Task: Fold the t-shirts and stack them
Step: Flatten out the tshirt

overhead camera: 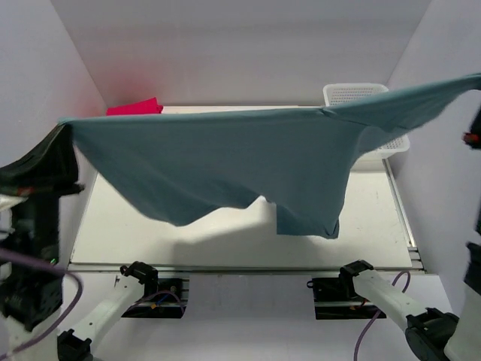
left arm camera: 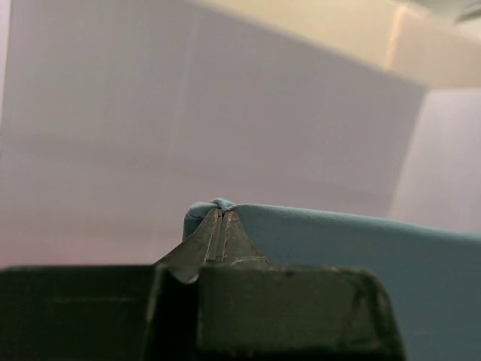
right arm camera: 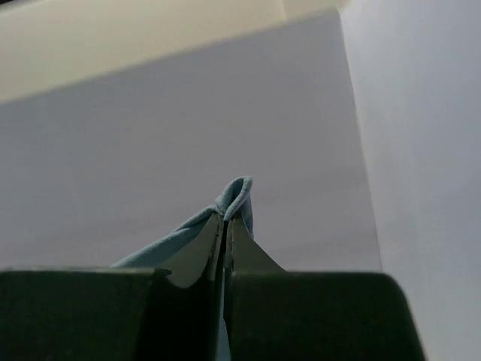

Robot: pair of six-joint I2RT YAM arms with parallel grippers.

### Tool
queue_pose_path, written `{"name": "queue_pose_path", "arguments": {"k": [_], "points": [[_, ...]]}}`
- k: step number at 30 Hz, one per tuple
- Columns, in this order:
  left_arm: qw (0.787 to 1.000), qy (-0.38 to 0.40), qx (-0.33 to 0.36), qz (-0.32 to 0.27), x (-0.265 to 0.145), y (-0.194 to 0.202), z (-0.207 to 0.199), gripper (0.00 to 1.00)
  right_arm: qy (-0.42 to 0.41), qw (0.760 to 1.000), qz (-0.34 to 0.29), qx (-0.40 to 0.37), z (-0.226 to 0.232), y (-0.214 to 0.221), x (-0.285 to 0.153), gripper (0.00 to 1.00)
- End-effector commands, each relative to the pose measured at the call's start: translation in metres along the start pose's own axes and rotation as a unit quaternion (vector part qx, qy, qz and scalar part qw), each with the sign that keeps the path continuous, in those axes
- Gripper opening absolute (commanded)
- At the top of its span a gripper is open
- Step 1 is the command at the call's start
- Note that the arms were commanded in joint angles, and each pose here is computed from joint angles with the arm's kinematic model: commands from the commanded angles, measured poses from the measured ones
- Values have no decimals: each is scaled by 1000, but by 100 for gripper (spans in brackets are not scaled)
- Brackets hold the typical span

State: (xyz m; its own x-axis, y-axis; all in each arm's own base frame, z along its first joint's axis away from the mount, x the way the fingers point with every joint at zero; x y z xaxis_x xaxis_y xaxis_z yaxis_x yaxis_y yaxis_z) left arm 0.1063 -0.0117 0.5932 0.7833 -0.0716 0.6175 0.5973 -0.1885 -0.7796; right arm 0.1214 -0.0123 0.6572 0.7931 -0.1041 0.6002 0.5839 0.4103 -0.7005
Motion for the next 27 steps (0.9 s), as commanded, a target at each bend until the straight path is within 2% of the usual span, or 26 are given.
{"name": "queue_pose_path", "arguments": {"k": [1,6,8,12,15,17,19,20,22,24,27], "points": [[997,47,7,-53,-19,-47,-7,0,-69,995,-65,9,16,-68,-30,0],[991,91,-1,-98,-42,-92,-13,0,-104,985,-134,27,18,-123,-68,0],[990,99,-1,-100,-42,-97,-16,0,-122,980,-156,34,20,-138,-82,0],[990,105,-5,-94,-39,-95,-18,0,-136,978,-155,33,24,-136,-83,0],[993,102,0,-56,-17,-66,-24,0,-105,984,-143,17,20,-112,-58,0],[996,89,3,-28,2,-43,-25,0,-77,991,-109,-3,16,-79,-32,0],[998,59,8,4,19,-10,-22,0,-56,996,-59,-34,16,-23,5,0],[999,36,9,32,29,17,-18,0,-48,997,-47,-41,15,-7,15,0],[997,13,18,70,48,56,-18,0,-7,998,-6,-64,6,51,46,0],[993,-28,26,114,60,103,-12,0,39,995,31,-87,-11,114,64,0],[974,-88,60,200,71,188,-2,0,59,987,90,-118,-27,198,77,0]]}}
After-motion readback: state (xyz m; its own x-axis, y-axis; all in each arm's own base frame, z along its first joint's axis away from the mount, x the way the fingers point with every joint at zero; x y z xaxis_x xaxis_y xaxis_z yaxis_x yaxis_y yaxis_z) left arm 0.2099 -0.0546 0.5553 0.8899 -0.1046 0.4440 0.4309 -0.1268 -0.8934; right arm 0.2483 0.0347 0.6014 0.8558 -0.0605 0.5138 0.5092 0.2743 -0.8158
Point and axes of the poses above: each gripper's point midway between its finger pads, its own x axis out along the fingers, its own z axis along the line the jaws close on, y = z × x, the point moved 3 cm from there along -x, back along the fingers, and after that the axes turned 10 degrees about x, right-handed, at the moved point
